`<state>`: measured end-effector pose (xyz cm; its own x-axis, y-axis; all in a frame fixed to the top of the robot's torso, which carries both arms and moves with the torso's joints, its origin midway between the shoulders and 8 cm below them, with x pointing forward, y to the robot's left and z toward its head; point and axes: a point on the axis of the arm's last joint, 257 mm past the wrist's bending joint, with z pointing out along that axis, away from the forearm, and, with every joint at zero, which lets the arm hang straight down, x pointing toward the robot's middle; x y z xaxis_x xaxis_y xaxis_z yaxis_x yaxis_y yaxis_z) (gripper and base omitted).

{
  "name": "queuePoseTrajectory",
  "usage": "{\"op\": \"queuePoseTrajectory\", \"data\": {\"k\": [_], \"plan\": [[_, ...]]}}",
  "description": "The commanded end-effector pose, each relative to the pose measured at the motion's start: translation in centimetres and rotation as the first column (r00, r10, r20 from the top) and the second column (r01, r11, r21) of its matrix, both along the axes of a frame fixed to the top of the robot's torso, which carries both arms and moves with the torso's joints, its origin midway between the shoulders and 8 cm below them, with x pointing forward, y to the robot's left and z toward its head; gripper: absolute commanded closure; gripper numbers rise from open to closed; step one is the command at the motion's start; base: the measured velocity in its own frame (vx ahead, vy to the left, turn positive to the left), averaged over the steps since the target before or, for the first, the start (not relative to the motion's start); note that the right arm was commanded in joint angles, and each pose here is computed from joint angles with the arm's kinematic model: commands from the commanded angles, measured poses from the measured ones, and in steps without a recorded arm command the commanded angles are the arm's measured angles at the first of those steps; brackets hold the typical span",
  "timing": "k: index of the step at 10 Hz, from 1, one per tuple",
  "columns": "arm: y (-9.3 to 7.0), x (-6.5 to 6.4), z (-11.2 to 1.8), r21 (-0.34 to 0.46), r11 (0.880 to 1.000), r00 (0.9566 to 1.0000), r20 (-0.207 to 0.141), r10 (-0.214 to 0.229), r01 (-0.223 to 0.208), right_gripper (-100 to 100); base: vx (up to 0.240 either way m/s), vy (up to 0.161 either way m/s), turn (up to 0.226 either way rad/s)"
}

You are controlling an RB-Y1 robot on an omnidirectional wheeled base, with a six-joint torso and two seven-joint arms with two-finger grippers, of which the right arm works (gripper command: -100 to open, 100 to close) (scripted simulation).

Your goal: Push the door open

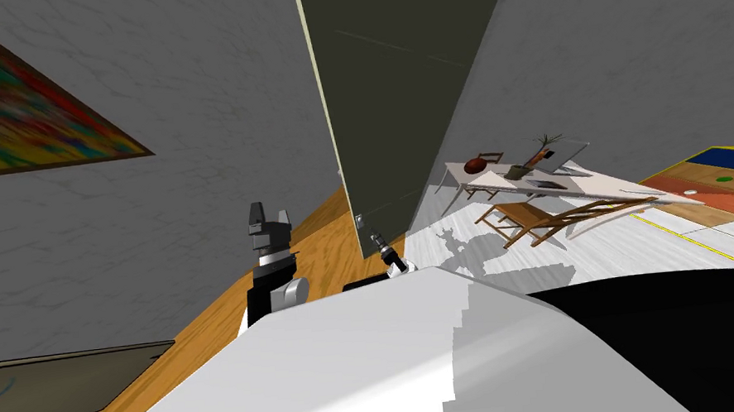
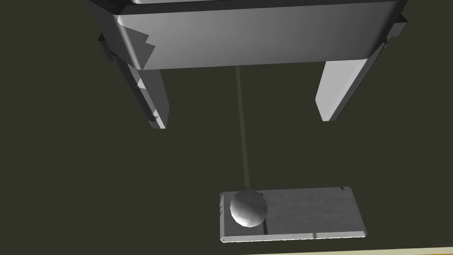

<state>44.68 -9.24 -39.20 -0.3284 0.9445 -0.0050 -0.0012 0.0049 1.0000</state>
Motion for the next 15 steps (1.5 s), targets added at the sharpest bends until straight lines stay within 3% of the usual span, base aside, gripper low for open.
{"op": "queuePoseTrajectory", "data": {"k": [1, 10, 11, 15], "plan": [[0.00, 0.00, 0.00, 0.000, 1.000, 1.0000, 0.000, 0.000, 0.000, -100, -0.110, 0.001, -0.009], [-0.79, -0.09, 0.03, 0.000, 1.000, 0.9997, 0.013, -0.021, 0.021, -100, 0.188, 0.068, 0.024], [-0.79, -0.09, 0.03, 0.000, 1.000, 0.9997, 0.013, -0.021, 0.021, 100, -0.017, -0.007, 0.007], [-0.79, -0.09, 0.03, 0.000, 1.000, 0.9997, 0.013, -0.021, 0.021, 100, -0.018, -0.009, 0.004]]}}
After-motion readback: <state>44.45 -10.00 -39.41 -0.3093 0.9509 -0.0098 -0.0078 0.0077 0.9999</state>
